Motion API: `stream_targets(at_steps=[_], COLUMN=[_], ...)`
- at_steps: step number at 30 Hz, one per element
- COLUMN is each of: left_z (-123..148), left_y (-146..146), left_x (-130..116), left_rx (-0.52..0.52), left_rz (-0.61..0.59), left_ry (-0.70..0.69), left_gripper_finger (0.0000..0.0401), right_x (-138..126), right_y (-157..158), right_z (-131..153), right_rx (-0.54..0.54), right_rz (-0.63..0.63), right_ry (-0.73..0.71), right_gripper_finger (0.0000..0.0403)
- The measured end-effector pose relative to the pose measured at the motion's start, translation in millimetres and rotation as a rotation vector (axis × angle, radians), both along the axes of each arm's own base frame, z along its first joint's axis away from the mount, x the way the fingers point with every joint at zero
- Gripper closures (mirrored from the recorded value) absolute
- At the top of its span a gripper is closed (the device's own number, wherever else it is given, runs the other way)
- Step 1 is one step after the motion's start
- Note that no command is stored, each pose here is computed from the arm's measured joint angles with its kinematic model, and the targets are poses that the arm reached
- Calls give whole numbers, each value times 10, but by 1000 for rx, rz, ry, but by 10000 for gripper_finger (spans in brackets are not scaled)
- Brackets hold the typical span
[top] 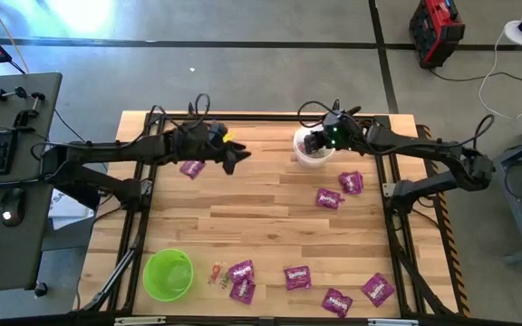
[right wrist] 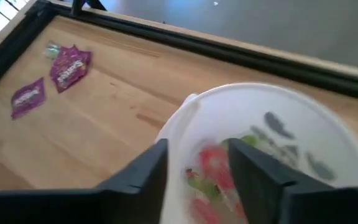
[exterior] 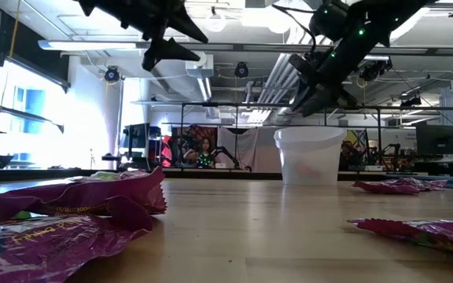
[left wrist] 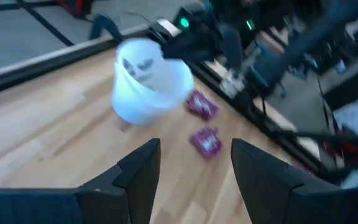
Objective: Sort candy by brand, put in halloween buckets
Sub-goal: Put the red gummy into the white bucket, then put the green gummy into the white bucket
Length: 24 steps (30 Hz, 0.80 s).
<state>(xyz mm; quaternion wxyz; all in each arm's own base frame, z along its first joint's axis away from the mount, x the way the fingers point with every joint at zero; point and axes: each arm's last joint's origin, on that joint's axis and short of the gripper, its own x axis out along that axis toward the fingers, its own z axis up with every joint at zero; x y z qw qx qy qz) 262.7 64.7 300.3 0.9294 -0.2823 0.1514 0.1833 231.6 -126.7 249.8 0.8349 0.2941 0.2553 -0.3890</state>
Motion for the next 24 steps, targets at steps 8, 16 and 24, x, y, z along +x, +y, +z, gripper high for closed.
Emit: stream_targets(at_steps=[8,16,24], left_z=[322,-104,-664], left_y=[469,1243,1651], left_x=[-229,-728,-787], left_rx=[-92,-303,-457], left_rz=[230,423,330], left_ry=[224,906,1061], left_gripper_finger=[220,251,265], right_x=[-5,54,76], right_y=[-75,-86,-100], right_z=[31,110,154], right_rx=[30,87,120], right_rz=[115,105,48], right_ry=[-62,-218,-304], right_gripper_finger=[150,149,149])
